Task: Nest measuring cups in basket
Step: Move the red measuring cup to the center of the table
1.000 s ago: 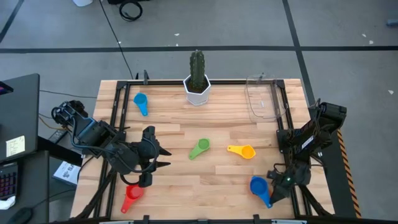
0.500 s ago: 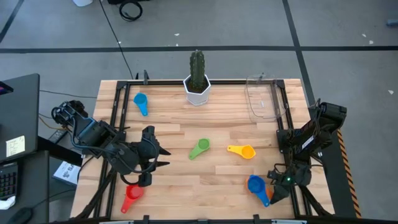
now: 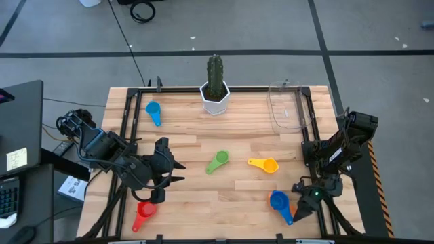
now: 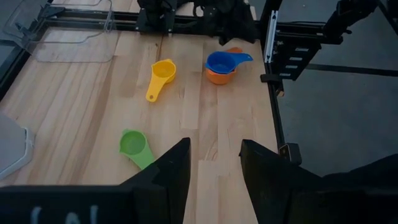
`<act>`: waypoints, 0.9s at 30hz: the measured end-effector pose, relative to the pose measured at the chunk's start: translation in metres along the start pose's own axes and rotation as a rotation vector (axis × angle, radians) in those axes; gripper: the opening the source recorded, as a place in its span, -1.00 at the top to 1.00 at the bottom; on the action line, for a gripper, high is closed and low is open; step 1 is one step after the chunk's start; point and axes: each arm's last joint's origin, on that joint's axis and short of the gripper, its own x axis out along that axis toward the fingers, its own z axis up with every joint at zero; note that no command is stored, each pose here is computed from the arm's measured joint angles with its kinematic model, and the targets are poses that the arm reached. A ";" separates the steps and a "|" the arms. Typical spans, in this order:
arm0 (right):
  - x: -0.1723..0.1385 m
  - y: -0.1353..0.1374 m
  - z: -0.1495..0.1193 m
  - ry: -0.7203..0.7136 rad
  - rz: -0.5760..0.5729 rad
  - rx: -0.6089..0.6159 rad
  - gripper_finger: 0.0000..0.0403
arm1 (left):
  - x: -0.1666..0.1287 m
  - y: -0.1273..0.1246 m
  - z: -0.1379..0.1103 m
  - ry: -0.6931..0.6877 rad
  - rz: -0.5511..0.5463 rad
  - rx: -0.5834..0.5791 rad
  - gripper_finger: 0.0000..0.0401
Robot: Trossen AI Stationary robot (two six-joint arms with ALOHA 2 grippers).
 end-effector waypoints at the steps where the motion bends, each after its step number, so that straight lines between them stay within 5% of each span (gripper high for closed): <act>1: 0.000 0.000 0.001 -0.031 0.002 -0.016 0.46 | 0.000 0.000 0.000 0.000 0.000 0.000 0.27; 8: 0.003 0.012 0.006 -0.197 0.093 -0.237 0.46 | 0.000 0.000 0.000 0.000 0.000 0.000 0.27; 13: 0.010 0.031 0.006 -0.348 0.152 -0.535 0.46 | 0.000 0.000 0.000 0.000 0.000 -0.001 0.27; 23: 0.029 0.102 -0.001 -0.675 0.093 -1.288 0.46 | 0.000 0.000 0.000 -0.001 0.000 -0.008 0.27; 27: 0.037 0.124 -0.007 -0.703 -0.055 -1.424 0.46 | 0.000 0.000 0.000 -0.001 -0.001 0.000 0.27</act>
